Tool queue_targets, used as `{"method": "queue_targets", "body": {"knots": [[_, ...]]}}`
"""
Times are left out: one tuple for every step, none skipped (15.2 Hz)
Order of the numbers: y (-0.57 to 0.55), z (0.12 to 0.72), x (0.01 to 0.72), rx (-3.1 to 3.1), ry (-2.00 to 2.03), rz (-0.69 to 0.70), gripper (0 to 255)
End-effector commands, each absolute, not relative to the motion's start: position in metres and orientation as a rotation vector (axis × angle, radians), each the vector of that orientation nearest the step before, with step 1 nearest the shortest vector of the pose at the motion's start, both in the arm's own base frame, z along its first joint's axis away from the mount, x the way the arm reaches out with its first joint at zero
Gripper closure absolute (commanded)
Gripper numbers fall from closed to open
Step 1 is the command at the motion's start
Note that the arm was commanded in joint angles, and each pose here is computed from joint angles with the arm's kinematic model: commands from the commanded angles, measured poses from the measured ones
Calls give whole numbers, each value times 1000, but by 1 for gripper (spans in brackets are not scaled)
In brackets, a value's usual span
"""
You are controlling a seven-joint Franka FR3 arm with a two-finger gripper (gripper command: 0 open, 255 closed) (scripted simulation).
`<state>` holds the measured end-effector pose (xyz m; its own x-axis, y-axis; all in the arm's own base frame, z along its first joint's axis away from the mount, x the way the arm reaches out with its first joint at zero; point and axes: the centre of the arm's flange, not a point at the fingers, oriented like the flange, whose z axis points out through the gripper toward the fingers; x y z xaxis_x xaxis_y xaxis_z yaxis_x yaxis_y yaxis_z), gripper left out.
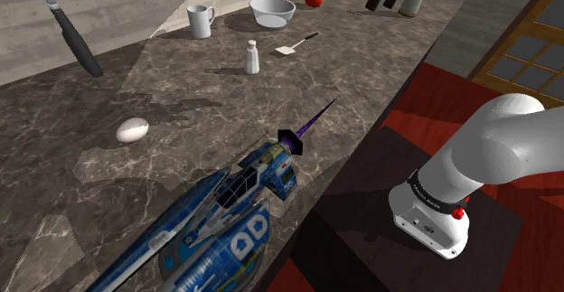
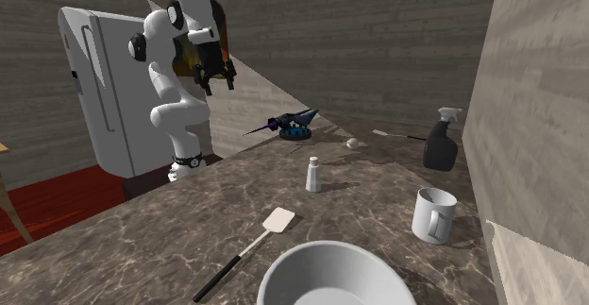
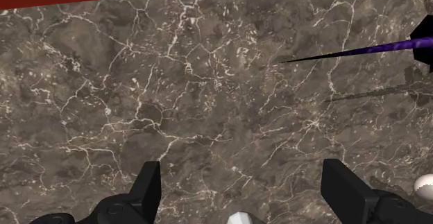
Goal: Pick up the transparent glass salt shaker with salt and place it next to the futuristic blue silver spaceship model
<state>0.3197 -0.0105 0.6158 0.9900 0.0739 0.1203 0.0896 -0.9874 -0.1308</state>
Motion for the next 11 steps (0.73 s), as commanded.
{"method": "queue_targets", "body": {"knots": [[-11, 616, 320, -2998, -124, -174, 0], [-8, 608, 330, -2996, -132, -179, 0], [-5, 601, 340, -2995, -141, -185, 0], [-3, 594, 350, -2994, -150, -191, 0], [0, 586, 360, -2992, -158, -197, 0], [3, 579, 370, -2991, -167, -203, 0], [6, 572, 380, -2990, -175, -208, 0], [9, 565, 391, -2988, -184, -214, 0], [12, 558, 401, -2987, -192, -220, 0], [15, 551, 411, -2985, -201, -226, 0], [18, 544, 421, -2983, -210, -231, 0]]}}
